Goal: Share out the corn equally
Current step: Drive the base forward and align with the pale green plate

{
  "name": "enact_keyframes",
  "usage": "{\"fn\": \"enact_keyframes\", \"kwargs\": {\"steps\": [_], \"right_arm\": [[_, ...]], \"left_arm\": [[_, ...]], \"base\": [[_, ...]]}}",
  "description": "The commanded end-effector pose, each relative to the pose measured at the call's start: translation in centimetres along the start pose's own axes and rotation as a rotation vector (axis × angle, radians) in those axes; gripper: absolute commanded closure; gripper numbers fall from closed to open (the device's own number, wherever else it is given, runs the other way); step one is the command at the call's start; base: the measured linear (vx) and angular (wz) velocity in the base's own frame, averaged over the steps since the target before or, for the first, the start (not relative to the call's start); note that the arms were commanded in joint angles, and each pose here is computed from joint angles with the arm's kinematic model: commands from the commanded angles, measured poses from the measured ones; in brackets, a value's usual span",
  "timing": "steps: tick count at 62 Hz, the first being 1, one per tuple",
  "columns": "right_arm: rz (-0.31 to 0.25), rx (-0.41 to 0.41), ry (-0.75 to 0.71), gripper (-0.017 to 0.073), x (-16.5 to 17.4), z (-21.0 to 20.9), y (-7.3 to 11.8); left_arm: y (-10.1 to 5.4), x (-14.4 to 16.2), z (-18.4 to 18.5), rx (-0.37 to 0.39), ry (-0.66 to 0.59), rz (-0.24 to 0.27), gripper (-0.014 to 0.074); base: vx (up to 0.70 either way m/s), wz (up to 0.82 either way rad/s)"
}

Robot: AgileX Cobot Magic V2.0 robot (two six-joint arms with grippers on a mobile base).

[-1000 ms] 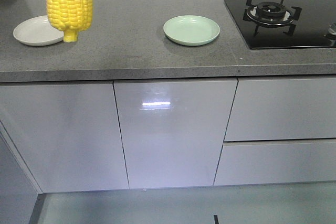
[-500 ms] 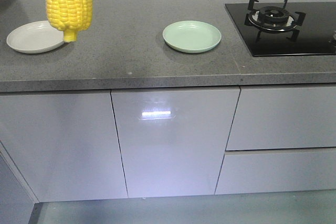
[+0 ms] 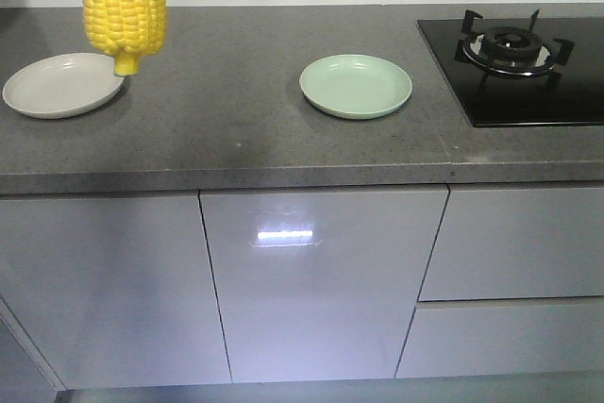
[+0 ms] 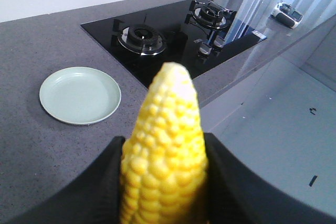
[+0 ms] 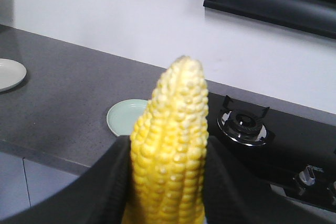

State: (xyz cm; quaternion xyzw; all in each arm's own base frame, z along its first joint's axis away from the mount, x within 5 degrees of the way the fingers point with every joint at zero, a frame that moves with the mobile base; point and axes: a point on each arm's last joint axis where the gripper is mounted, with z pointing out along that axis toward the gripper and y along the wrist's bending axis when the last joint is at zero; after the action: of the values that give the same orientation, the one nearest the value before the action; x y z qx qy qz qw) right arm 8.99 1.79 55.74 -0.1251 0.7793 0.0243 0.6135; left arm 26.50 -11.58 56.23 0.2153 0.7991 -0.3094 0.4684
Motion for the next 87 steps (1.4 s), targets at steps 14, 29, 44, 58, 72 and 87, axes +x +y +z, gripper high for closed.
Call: {"fn": "enact_keyframes", "kwargs": {"steps": [14,29,44,58,72,87], "right_arm": [[-0.005,0.024,-0.092,0.0564,-0.98,-0.35,-0.22],[-0.005,0.024,-0.092,0.0564,-0.98,-0.35,-0.22],[-0.004,0.024,-0.092,0.0564,-0.99,-0.35,-0.22],[-0.004,0.024,-0.092,0.0564,-0.99,-0.35,-0.22],[-0.004,0.024,-0.092,0.0564,-0.99,-0.35,-0.22],[-0.003,0.024,-0.092,0.0564,-0.99,-0.35,-0.22]], "left_arm": [[-1.72,-0.75,-2.16,0.040,-0.090,0.010,0.0600],[-1.71,-0.75,-2.16,0.039,-0.090,0.010,0.0600],[-1.71,-0.75,-2.16,0.039,-0.090,0.010,0.0600],[-1.71,-0.75,-2.16,0.039,-0.090,0.010,0.0600],[-1.72,-0.75,-2.16,0.040,-0.090,0.010,0.0600],[-1.72,-0.75,-2.16,0.040,-0.090,0.010,0.0600]], "base": [[0.15,0.02],[0.15,0.03],[0.13,0.00],[0.13,-0.02],[0.13,-0.03],[0.13,-0.01]]}}
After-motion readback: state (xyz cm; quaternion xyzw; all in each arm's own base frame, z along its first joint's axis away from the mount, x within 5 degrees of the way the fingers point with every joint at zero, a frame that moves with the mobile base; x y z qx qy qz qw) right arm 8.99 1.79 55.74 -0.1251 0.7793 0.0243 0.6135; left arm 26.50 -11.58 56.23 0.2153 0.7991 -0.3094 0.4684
